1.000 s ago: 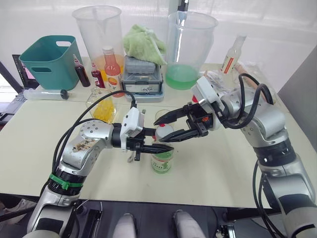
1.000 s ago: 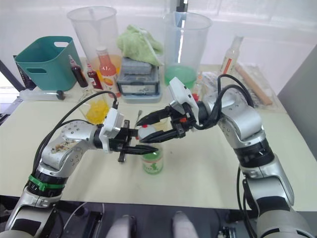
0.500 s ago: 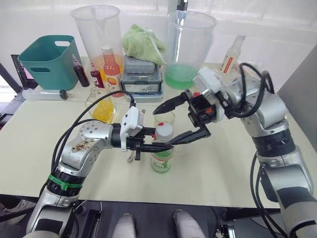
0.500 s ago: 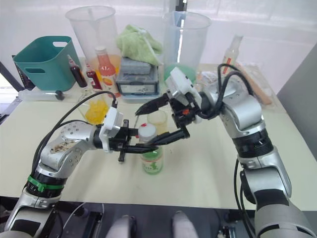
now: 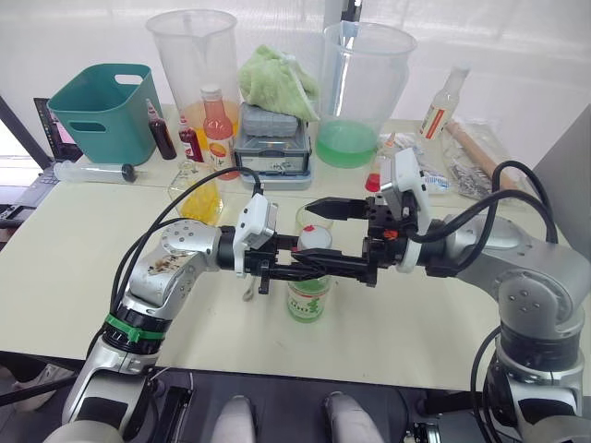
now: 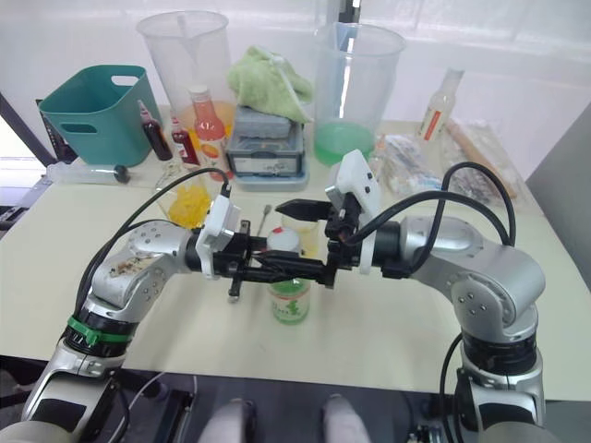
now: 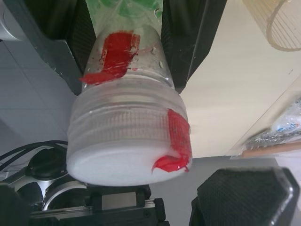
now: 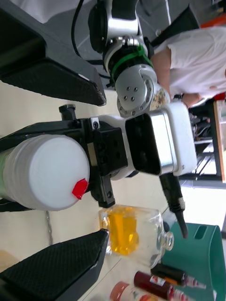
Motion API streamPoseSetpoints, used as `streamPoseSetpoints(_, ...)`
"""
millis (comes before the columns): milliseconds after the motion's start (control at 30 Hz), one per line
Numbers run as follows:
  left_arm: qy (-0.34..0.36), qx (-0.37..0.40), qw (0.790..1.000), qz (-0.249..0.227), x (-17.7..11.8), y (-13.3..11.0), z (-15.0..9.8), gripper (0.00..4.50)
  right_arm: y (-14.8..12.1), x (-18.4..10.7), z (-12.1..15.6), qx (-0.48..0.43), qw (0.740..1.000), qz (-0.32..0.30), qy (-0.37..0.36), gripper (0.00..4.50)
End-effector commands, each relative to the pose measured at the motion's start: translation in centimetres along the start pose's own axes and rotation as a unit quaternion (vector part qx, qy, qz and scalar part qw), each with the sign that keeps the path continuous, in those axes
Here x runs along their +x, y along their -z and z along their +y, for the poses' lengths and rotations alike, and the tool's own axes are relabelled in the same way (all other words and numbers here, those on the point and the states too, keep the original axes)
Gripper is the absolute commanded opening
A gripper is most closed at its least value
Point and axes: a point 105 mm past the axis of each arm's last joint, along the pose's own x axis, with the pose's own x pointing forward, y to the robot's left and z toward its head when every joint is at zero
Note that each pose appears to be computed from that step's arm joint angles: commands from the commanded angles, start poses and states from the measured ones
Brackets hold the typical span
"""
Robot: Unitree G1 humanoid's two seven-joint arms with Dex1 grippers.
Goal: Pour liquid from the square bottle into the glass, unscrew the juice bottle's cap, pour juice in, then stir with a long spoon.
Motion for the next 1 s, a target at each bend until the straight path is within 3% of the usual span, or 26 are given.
streamPoseSetpoints(33, -0.002, -0.021, 0.999, 0.031, 0.2, 1.8, 0.1, 1.38, -0.7, -0.5, 0.3, -0.017, 1.000, -0.004, 0.026, 4.45)
streamPoseSetpoints(100, 0.000, -0.020, 0.999, 0.031, 0.3, 1.8, 0.1, 1.38, -0.6, -0.5, 0.2, -0.018, 0.999, 0.001, 0.037, 4.45)
streamPoseSetpoints(133, 0.000, -0.020, 0.999, 0.031, 0.3, 1.8, 0.1, 1.38, -0.5, -0.6, 0.1, -0.018, 0.999, 0.004, 0.042, 4.22)
streamPoseSetpoints(400, -0.004, -0.016, 0.999, 0.033, 0.2, 1.9, 0.2, 1.38, -0.1, -0.4, 0.2, -0.024, 0.999, 0.022, 0.025, 1.69)
streamPoseSetpoints(667, -0.032, -0.009, 0.999, 0.040, -0.5, 1.8, 0.4, 1.38, 0.4, 0.0, 1.3, -0.088, 0.986, 0.049, -0.136, 1.65)
streamPoseSetpoints(1000, -0.046, -0.004, 0.998, 0.037, -0.8, 1.2, 0.0, 1.38, -0.1, 0.6, -1.6, -0.198, 0.930, 0.070, -0.301, 1.65)
